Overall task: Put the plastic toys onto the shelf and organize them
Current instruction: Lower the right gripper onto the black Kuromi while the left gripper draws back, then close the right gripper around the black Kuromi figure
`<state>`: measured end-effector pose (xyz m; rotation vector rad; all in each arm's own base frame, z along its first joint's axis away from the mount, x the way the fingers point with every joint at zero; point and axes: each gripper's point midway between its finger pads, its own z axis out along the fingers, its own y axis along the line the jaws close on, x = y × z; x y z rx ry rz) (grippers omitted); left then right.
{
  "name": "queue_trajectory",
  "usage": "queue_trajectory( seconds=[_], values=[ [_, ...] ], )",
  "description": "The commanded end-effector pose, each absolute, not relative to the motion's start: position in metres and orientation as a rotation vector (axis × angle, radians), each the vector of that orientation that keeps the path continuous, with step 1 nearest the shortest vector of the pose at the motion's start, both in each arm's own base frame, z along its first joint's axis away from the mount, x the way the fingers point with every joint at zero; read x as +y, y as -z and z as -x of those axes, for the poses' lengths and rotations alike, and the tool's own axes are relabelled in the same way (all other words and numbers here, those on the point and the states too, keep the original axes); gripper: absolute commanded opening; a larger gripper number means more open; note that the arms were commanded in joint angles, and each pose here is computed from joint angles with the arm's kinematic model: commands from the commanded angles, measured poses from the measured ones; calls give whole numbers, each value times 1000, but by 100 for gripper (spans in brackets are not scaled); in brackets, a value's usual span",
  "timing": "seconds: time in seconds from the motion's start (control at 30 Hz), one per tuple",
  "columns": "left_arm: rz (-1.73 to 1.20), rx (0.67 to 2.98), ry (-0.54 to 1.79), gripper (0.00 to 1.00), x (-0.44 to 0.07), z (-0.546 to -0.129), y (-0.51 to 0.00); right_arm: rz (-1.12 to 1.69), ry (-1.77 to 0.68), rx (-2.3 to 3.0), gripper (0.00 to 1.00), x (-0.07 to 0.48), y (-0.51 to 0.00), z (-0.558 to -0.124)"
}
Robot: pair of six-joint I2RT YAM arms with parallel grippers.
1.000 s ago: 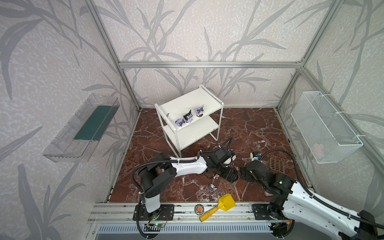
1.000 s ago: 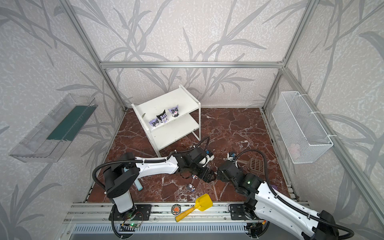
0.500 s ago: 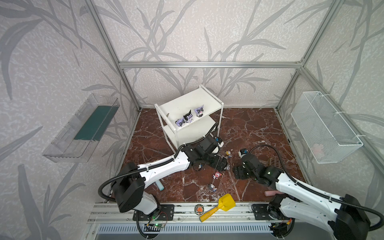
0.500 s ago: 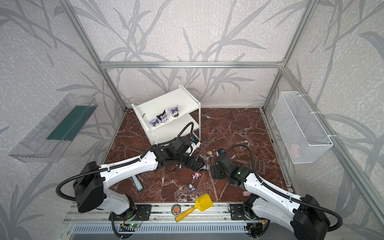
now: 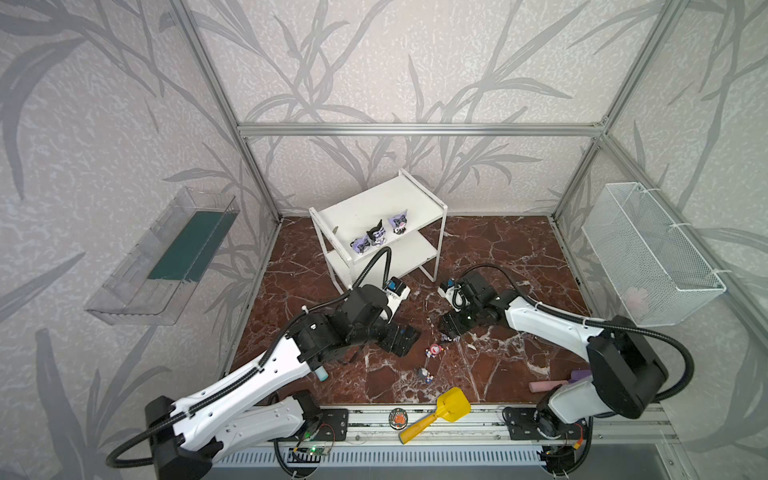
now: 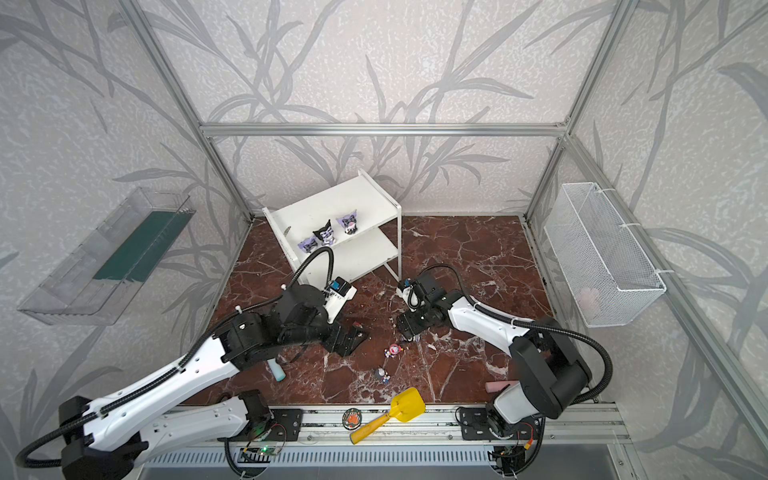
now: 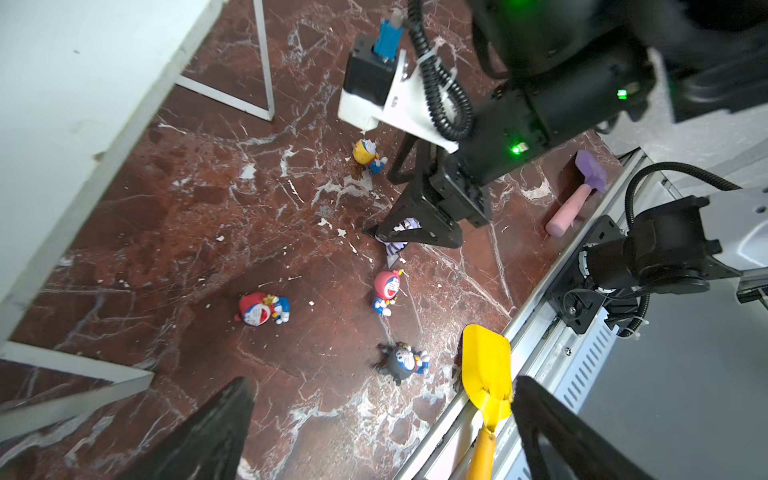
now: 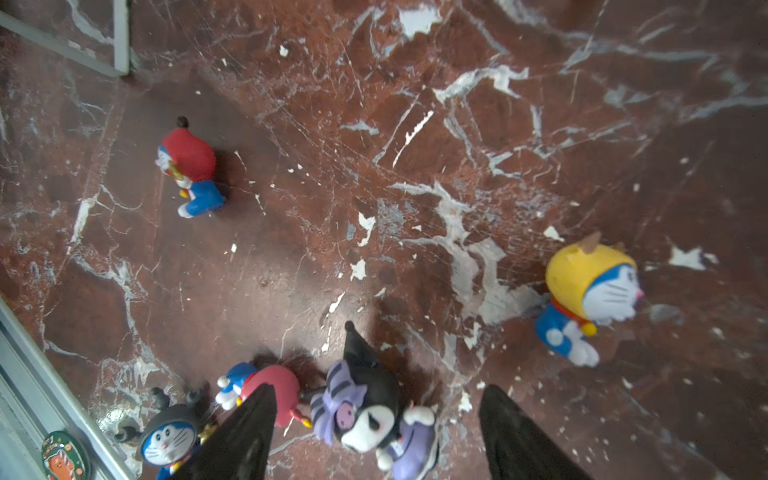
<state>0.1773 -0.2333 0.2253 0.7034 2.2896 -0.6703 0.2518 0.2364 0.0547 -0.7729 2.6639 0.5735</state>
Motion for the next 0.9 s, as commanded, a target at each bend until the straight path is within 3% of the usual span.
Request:
queue_trajectory(
  seconds=[0.0,0.4,0.87],
  values=[
    [-745,2316,548,99,-203,-168,-217,832,-658,2734,78,238,-48,-231],
    [-833,2194,517,99,-188,-160,-224,862,-801,2739,78,244,-54,-181],
    [-781,2173,565,99,-185,-163,-225,700,-442,2754,71,220,-65,-213]
  ],
)
